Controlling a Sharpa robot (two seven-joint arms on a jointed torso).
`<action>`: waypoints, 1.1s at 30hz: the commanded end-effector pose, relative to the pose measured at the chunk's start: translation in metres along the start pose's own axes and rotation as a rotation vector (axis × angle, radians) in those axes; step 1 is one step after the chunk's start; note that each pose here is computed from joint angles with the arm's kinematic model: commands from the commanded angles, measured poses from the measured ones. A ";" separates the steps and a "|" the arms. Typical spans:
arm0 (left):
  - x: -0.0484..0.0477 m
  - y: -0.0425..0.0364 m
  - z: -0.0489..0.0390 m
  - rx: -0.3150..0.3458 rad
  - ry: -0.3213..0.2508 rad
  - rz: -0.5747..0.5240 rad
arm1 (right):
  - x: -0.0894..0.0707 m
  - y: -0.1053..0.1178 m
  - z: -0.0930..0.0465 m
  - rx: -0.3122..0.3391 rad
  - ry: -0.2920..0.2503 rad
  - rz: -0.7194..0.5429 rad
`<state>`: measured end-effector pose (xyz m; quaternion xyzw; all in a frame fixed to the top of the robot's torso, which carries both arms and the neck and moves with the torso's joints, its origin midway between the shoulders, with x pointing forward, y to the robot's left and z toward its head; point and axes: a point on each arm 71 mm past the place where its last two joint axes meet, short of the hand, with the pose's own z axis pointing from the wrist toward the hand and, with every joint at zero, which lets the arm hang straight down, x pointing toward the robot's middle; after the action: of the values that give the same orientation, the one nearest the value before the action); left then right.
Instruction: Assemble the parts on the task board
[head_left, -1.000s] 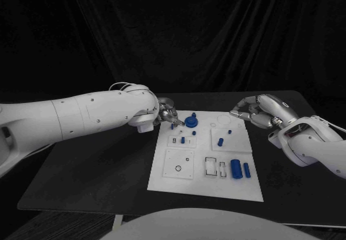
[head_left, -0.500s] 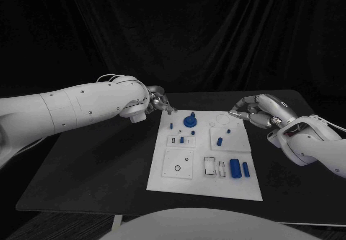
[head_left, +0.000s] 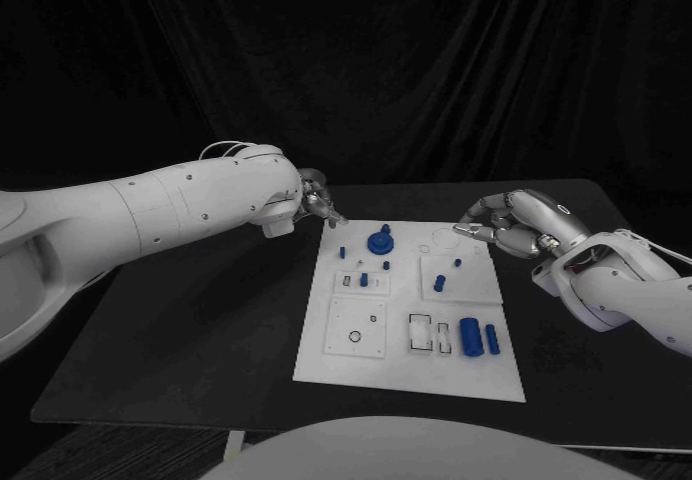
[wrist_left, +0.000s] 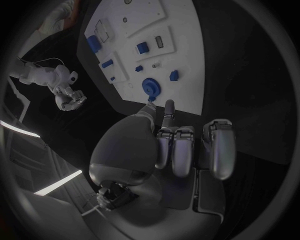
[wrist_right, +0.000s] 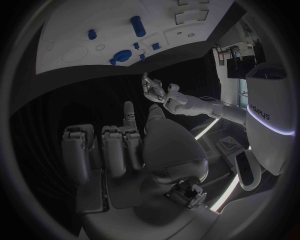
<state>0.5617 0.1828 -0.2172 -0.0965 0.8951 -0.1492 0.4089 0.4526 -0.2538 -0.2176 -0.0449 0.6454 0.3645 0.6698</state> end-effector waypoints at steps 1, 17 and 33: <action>0.0051 0.0047 0.0047 -0.073 0.074 0.048 | 0.002 0.001 0.000 -0.004 0.016 0.005; 0.0182 0.0012 0.0194 -0.100 0.130 0.067 | 0.003 0.002 0.001 -0.008 0.021 0.007; 0.0222 -0.0066 0.0249 -0.057 0.124 0.060 | 0.004 0.002 0.002 -0.004 0.025 0.008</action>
<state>0.5672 0.1693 -0.2454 -0.0783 0.9255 -0.1029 0.3561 0.4530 -0.2502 -0.2188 -0.0480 0.6503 0.3683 0.6627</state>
